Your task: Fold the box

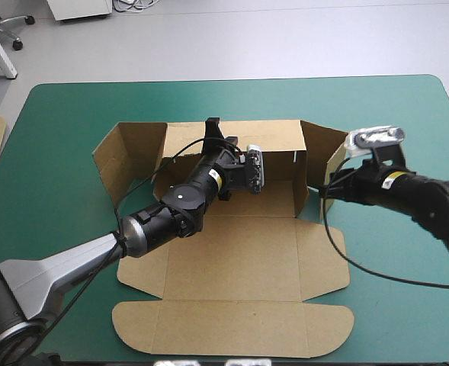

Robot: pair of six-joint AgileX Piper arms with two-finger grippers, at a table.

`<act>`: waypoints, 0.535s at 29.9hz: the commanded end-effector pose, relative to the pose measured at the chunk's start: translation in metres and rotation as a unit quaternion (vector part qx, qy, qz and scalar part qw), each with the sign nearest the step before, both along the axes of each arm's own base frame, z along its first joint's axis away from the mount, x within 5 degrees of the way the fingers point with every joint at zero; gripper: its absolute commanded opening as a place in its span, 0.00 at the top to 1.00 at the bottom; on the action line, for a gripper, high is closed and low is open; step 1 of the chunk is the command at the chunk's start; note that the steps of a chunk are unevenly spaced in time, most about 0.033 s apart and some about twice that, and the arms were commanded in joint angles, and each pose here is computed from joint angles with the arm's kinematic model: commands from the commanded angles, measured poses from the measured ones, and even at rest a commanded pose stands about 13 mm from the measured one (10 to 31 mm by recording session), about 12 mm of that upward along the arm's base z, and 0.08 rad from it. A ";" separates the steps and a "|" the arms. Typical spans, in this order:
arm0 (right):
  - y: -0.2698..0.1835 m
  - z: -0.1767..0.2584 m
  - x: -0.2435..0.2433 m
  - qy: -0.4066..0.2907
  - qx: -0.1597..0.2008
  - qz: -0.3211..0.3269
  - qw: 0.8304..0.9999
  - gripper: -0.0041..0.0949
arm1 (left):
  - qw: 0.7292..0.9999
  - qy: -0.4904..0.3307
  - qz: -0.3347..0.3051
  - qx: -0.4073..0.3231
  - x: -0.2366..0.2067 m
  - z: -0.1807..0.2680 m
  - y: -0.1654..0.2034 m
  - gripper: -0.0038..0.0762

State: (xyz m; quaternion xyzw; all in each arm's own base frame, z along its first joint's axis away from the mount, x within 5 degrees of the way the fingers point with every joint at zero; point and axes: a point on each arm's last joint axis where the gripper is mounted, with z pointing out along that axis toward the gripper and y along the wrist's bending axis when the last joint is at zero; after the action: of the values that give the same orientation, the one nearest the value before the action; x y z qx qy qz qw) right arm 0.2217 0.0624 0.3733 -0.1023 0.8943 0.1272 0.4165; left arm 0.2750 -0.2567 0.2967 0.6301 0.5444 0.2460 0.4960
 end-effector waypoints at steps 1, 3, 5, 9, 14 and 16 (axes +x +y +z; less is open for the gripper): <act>-0.017 0.055 -0.001 -0.061 0.007 -0.028 0.998 0.64 | 0.998 0.023 0.045 -0.041 -0.001 0.005 0.007 0.97; -0.027 0.078 0.006 -0.078 0.003 -0.046 0.996 0.64 | 0.998 0.023 0.044 -0.042 -0.001 0.005 0.006 0.97; -0.037 0.094 0.016 -0.081 -0.001 -0.055 0.995 0.64 | 0.998 0.021 0.043 -0.039 -0.001 0.005 0.006 0.97; -0.056 0.101 0.053 -0.059 0.020 -0.064 0.996 0.63 | 0.999 0.014 0.039 -0.034 0.000 0.006 0.006 0.97; -0.075 0.077 0.107 0.003 0.062 -0.049 0.997 0.63 | 0.999 0.012 0.039 -0.032 0.000 0.006 0.006 0.97; -0.079 0.066 0.124 0.030 0.065 -0.043 0.997 0.63 | 0.999 0.011 0.038 -0.032 0.000 0.006 0.006 0.97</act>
State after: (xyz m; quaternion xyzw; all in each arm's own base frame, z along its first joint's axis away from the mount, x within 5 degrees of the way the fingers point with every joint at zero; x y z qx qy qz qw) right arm 0.3354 -0.0131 0.4304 -0.0289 0.9103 0.1509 0.3843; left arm 0.2760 -0.2571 0.2962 0.6328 0.5379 0.2537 0.4959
